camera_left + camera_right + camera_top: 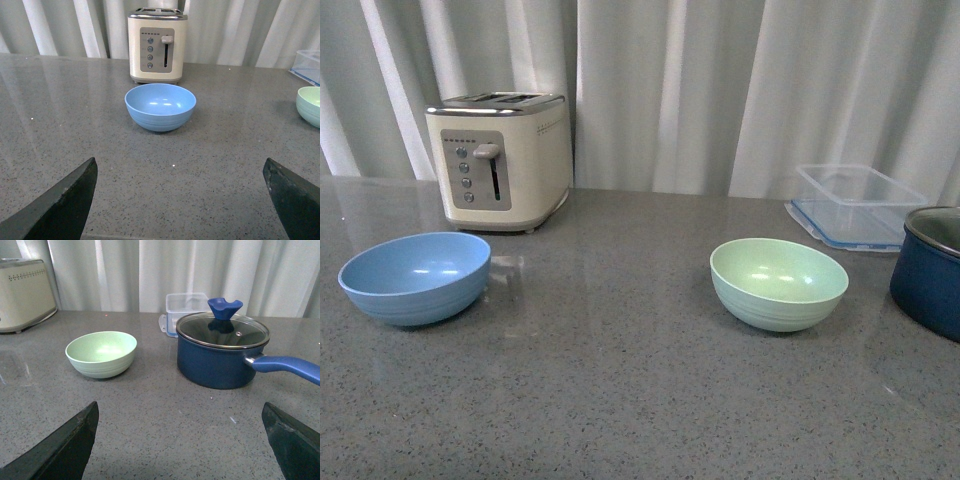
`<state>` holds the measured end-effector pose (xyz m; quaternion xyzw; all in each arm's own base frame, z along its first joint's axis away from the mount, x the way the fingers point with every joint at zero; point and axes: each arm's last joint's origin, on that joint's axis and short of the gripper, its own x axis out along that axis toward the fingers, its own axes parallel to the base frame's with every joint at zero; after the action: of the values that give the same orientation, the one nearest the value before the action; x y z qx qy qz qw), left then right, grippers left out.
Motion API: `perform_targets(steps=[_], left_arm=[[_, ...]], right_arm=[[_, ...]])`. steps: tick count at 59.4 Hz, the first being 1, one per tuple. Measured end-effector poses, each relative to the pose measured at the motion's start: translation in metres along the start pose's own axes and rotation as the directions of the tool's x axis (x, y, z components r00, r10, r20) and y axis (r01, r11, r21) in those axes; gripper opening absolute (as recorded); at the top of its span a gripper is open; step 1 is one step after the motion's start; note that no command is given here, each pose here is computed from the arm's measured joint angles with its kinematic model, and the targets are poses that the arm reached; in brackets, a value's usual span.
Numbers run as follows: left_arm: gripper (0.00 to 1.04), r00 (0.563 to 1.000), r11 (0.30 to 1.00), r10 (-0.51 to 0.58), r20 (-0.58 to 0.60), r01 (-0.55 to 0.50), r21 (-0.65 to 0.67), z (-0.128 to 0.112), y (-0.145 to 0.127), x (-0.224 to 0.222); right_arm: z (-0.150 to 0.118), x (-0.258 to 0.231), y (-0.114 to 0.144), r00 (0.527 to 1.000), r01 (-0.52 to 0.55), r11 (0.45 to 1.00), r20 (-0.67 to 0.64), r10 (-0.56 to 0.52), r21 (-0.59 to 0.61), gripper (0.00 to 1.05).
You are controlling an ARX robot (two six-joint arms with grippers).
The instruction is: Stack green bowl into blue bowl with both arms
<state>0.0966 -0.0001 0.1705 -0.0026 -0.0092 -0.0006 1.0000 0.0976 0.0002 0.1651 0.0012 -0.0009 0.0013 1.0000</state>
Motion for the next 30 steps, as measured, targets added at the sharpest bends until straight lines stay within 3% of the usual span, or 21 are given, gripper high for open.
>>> perform_targets(steps=[30], left_arm=[[0.98,1.000,1.000,0.000,0.000,0.000,0.000,0.0000,0.0000,0.0000]], right_arm=[[0.0000,0.0000,0.0000,1.000,0.000,1.000,0.000,0.000,0.000,0.95]])
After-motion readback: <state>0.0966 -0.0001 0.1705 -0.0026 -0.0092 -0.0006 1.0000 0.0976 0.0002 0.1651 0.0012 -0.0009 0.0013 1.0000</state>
